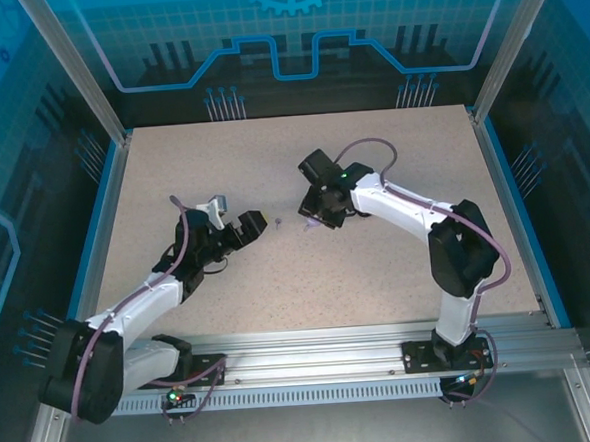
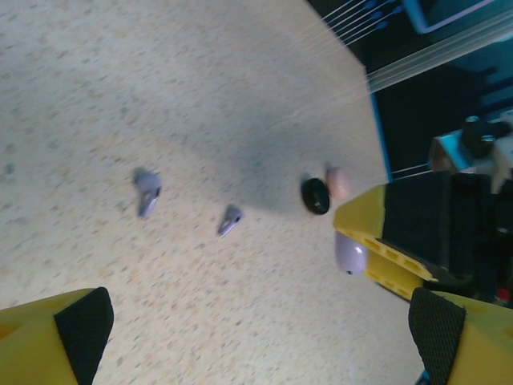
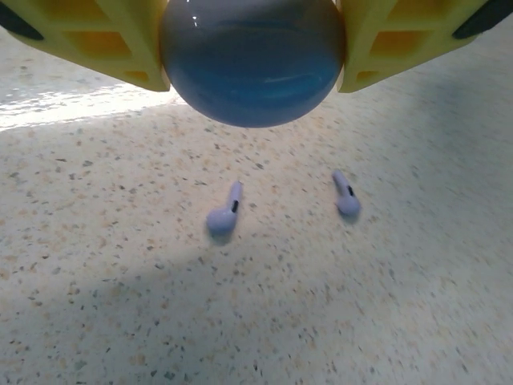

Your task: Insert the wireless bluetooth earbuds into the charging case

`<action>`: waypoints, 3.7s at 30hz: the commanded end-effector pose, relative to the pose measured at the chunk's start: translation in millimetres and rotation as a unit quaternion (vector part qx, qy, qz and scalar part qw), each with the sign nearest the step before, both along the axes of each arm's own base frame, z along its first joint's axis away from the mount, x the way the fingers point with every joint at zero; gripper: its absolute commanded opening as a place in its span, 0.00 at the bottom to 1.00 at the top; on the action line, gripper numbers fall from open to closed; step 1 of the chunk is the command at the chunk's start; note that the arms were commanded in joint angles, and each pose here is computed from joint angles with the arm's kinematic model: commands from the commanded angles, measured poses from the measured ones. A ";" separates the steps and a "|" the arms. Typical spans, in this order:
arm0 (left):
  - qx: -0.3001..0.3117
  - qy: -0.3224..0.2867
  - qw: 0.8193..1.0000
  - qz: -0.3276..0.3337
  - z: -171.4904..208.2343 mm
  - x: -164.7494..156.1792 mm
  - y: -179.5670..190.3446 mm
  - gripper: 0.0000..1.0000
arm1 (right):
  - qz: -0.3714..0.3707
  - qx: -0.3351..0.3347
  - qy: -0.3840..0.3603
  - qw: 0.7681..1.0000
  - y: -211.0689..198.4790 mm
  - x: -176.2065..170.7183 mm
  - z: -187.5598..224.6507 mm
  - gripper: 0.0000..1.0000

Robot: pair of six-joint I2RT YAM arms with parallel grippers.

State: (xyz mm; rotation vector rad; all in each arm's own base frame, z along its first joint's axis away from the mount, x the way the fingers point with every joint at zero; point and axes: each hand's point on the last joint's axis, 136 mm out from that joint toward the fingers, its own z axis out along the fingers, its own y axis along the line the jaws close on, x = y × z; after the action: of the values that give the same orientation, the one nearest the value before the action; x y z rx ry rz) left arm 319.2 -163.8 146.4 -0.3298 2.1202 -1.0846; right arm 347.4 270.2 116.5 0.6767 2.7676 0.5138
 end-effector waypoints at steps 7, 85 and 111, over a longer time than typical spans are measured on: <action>-0.034 -0.109 0.992 -0.056 21.9 7.0 -40.4 0.99 | -0.115 0.107 0.034 0.987 26.6 13.3 10.4 0.34; -0.046 -0.101 0.984 -0.139 41.7 12.6 -88.4 0.00 | 0.008 0.111 -0.148 0.983 -40.1 0.9 67.7 0.76; -0.070 -0.127 0.953 -0.268 97.2 -17.6 -113.8 0.00 | 0.279 0.155 -0.335 0.887 -16.3 -45.5 116.7 0.74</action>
State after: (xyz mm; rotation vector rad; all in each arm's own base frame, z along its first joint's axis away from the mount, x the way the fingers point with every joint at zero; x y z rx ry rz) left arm 303.9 -273.0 219.3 0.2657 2.0087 -1.4725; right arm 298.7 249.6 231.5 -0.2325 2.2038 1.0508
